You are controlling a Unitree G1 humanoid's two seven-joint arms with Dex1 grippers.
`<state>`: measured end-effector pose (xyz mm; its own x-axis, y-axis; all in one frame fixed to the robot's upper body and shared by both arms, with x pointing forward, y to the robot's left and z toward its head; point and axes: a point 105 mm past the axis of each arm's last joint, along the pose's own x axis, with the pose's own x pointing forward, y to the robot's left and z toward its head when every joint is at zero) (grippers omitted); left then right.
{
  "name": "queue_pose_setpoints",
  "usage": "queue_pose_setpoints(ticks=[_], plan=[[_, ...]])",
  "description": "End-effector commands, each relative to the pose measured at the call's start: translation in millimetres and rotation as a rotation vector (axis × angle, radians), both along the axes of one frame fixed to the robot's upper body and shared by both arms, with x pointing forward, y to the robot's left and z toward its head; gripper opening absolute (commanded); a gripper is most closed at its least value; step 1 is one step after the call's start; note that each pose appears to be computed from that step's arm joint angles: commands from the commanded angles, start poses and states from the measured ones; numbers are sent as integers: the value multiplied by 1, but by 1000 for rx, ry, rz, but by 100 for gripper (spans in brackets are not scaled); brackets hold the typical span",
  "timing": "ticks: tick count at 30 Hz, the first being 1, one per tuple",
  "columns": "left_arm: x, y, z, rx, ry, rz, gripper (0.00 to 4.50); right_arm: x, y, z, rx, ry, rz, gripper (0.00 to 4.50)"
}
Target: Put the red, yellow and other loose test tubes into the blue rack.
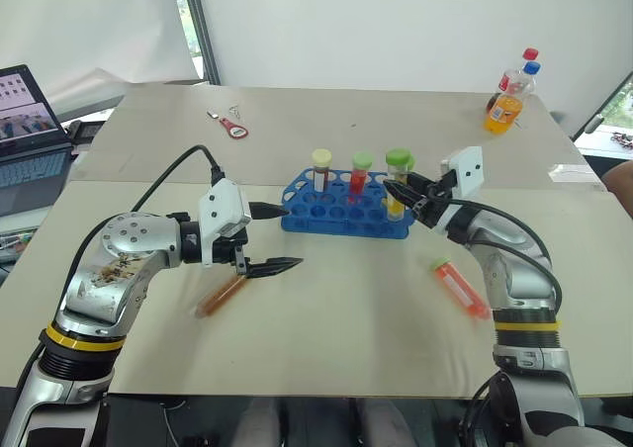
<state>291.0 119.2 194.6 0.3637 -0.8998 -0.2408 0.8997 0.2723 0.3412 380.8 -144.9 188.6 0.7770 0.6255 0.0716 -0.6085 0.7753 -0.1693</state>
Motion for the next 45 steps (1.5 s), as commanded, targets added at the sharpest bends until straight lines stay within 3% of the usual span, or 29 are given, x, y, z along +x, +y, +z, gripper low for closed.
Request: queue_pose_setpoints(ticks=[1,12,21,33,40,42,45], plan=[[-4,-5,9,-8,-41,-19,450,-1,0,7,-16,-60,-14,96],[-3,-1,1,-16,-38,-9,450,2,-5,-10,-22,-83,-117,96],[-2,-5,6,-19,-52,-18,450,-6,-4,-7,7,-90,-126,96],[13,-15,19,-102,-83,56,450,0,-23,-23,186,-87,-330,96],[15,-20,18,-111,-90,73,450,-4,-17,-27,172,-87,-290,96],[15,-20,18,-112,-92,75,450,-5,-18,-27,163,-74,-273,199],[17,-21,18,-113,-93,79,450,-8,-18,-31,106,-21,-242,302]])
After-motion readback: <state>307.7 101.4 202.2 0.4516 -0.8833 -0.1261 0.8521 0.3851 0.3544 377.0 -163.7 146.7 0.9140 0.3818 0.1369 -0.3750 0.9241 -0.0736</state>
